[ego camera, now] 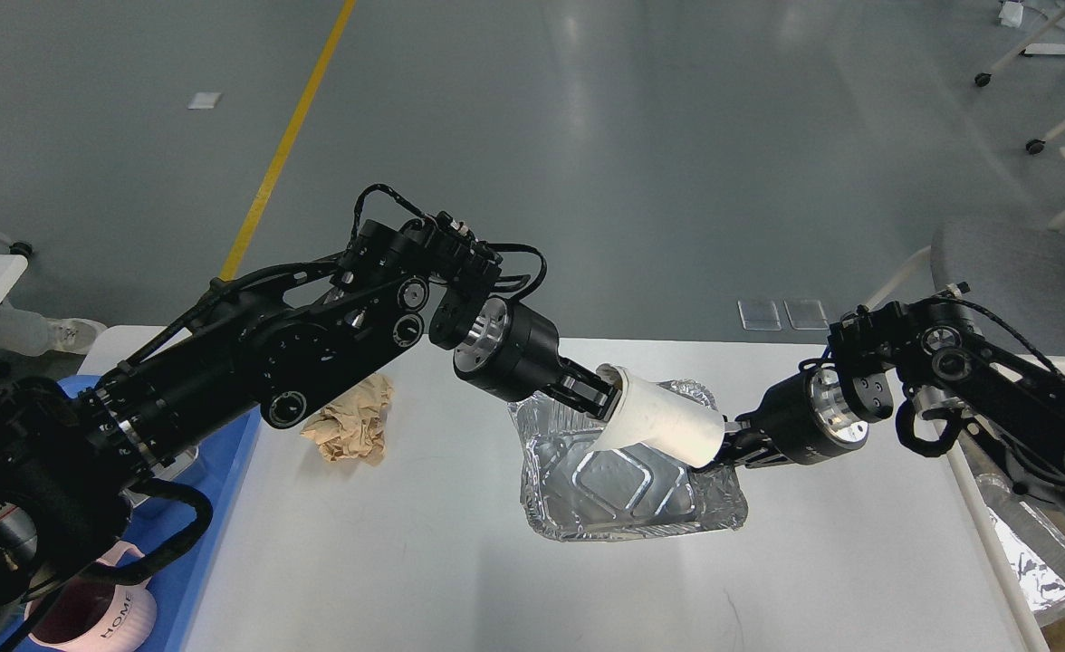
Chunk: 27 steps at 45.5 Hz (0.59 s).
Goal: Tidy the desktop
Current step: 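Lift the paper cup with the left gripper and lower it into the foil tray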
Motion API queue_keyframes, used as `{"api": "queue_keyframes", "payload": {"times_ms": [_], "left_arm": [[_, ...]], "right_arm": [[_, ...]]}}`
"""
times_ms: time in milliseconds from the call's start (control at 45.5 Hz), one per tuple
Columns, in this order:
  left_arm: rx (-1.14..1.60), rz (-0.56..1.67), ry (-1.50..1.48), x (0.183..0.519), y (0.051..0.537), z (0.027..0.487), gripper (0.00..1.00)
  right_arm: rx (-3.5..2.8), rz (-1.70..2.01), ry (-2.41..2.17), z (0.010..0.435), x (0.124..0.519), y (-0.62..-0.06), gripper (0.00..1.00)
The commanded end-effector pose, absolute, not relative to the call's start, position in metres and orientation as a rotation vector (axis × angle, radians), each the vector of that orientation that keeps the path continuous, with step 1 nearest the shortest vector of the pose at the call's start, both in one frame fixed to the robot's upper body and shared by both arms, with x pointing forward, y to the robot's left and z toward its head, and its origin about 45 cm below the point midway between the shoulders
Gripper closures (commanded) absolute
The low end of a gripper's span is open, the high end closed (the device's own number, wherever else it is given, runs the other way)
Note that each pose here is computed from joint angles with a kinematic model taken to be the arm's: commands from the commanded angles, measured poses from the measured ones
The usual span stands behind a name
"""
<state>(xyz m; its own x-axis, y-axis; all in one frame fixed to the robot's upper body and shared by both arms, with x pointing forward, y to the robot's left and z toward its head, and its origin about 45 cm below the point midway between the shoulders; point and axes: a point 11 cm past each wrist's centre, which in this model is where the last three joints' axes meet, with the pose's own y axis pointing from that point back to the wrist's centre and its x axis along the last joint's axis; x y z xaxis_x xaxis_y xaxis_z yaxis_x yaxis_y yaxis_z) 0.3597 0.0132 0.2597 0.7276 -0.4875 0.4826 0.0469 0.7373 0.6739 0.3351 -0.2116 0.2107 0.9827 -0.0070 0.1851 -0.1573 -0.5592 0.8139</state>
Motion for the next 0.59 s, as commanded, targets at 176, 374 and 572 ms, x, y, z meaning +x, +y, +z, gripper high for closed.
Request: {"api": "queue_keyframes", "payload": {"times_ms": [176,374,572], "left_arm": [[0.73,-0.258,-0.789,0.386,0.035,0.302,1.0],[0.742,-0.206,-0.849,0.401,0.046,0.342,1.0],[0.743,-0.221,-0.839,0.398,0.043,0.335,1.0]], "right_arm": [[2.154,0.194,-0.116,0.21,0.335,-0.213,1.0],[2.152,0.198,-0.128,0.213,0.337,-0.216,1.0],[2.16,0.204,-0.145,0.218,0.34,-0.218,1.0]]}}
